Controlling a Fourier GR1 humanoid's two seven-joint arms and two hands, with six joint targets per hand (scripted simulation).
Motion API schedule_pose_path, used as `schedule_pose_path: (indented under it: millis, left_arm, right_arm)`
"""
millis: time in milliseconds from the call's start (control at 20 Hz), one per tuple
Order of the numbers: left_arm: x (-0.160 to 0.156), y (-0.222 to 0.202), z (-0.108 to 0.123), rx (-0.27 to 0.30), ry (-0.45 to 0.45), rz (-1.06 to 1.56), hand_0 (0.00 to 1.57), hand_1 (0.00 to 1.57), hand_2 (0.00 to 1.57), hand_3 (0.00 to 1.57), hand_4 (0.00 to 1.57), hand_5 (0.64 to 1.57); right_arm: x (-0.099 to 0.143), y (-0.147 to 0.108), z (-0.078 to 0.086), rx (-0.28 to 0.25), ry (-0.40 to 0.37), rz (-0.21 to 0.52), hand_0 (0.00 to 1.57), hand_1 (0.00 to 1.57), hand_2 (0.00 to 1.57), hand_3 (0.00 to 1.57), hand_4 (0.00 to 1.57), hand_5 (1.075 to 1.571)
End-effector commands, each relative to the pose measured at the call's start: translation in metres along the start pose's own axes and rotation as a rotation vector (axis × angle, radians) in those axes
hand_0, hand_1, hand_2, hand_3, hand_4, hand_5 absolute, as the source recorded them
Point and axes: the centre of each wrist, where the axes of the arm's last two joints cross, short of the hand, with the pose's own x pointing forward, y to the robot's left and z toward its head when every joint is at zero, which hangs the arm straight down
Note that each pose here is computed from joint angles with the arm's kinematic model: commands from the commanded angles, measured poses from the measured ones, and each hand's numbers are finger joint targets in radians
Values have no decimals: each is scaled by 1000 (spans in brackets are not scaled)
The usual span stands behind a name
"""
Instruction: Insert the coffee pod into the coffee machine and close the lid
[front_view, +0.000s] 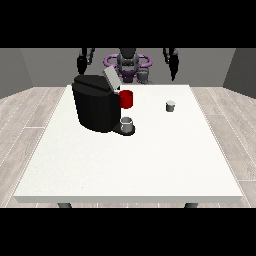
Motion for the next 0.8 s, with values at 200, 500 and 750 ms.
schedule_pose_path:
  millis: [200, 500, 750]
  left_arm:
    - [-1, 59, 22, -165, -52, -199, 0, 0, 0, 0, 0, 1571]
    - [5, 65, 10, -234, -186, -375, 0, 0, 0, 0, 0, 1571]
    - [20, 104, -16, -192, -127, -493, 0, 0, 0, 0, 0, 1571]
  right_arm:
    - [-28, -7, 21, -16, 101, -34, 0, 0, 0, 0, 0, 1571]
    - [-18, -12, -1, -195, 14, 130, 0, 0, 0, 0, 0, 1571]
    - [-2, 3, -11, -116, -5, 149, 0, 0, 0, 0, 0, 1571]
